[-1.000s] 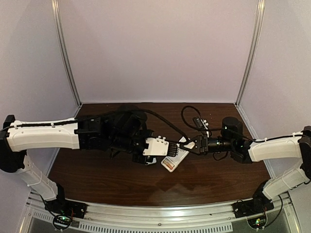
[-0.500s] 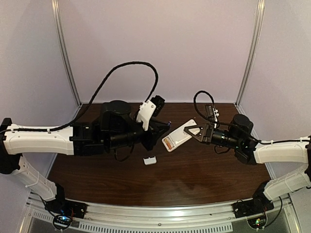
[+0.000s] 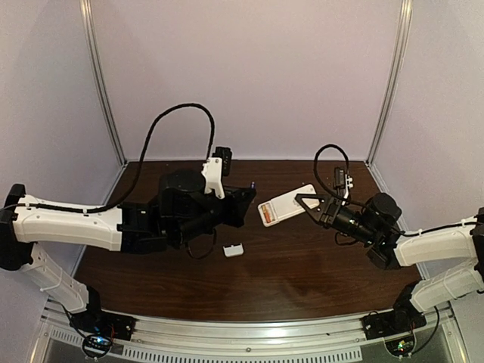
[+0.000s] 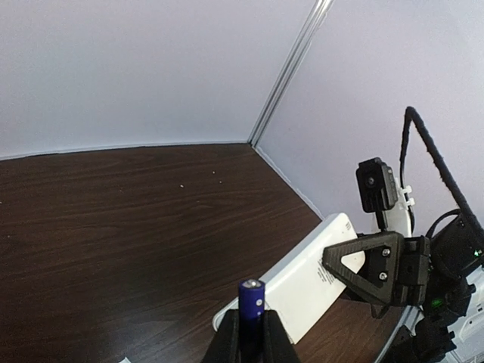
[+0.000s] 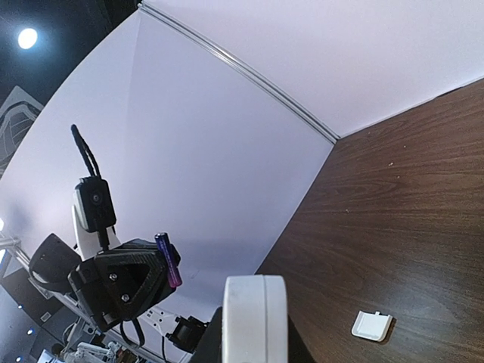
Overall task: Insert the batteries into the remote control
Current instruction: Place the battery at the center of the board.
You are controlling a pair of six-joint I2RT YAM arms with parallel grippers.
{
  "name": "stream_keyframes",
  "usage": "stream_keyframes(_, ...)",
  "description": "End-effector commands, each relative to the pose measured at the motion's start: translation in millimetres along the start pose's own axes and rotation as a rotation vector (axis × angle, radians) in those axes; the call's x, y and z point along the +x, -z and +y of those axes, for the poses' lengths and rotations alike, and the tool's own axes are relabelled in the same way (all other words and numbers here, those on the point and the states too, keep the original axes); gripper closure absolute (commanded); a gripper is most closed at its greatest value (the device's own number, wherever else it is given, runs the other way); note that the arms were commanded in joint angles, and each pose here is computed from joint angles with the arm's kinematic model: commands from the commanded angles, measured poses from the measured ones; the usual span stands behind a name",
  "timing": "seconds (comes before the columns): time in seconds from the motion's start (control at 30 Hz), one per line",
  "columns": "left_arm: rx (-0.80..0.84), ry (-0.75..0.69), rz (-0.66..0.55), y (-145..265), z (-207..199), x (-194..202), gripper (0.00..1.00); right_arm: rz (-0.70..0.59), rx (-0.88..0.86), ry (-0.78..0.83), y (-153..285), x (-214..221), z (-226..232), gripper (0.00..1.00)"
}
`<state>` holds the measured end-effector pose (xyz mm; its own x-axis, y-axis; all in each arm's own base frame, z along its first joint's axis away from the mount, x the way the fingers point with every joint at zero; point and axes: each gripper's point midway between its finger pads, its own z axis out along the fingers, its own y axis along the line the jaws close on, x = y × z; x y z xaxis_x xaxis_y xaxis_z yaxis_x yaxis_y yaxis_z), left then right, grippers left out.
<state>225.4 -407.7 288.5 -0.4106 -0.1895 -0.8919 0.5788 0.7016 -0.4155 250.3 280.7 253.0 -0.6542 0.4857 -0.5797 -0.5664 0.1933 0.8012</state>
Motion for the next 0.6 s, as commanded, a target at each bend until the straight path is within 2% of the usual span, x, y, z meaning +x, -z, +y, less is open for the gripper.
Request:
stream_keyframes(0.0, 0.013, 0.044, -0.09, -1.1, -0.8, -2.1, 1.0, -0.104, -0.067, 0.024, 6.3, -15.1, 17.5, 1.0)
stream_keyframes(0.2, 0.051, 0.01, -0.163, -0.6, -9.6, 3.1, 1.0, -0.162, -0.047, 0.02, 11.8, -14.4, 13.3, 1.0)
stream_keyframes(0.4, 0.098, 0.044, -0.179, -5.9, -17.3, 7.4, 1.0, -0.203, -0.023, 0.031, 12.2, -10.1, 6.6, 1.0)
stream_keyframes(0.57, 0.063, 0.075, -0.158, -14.7, -15.4, 14.0, 1.0, -0.232, -0.027, 0.0, 9.7, -6.4, -0.2, 1.0)
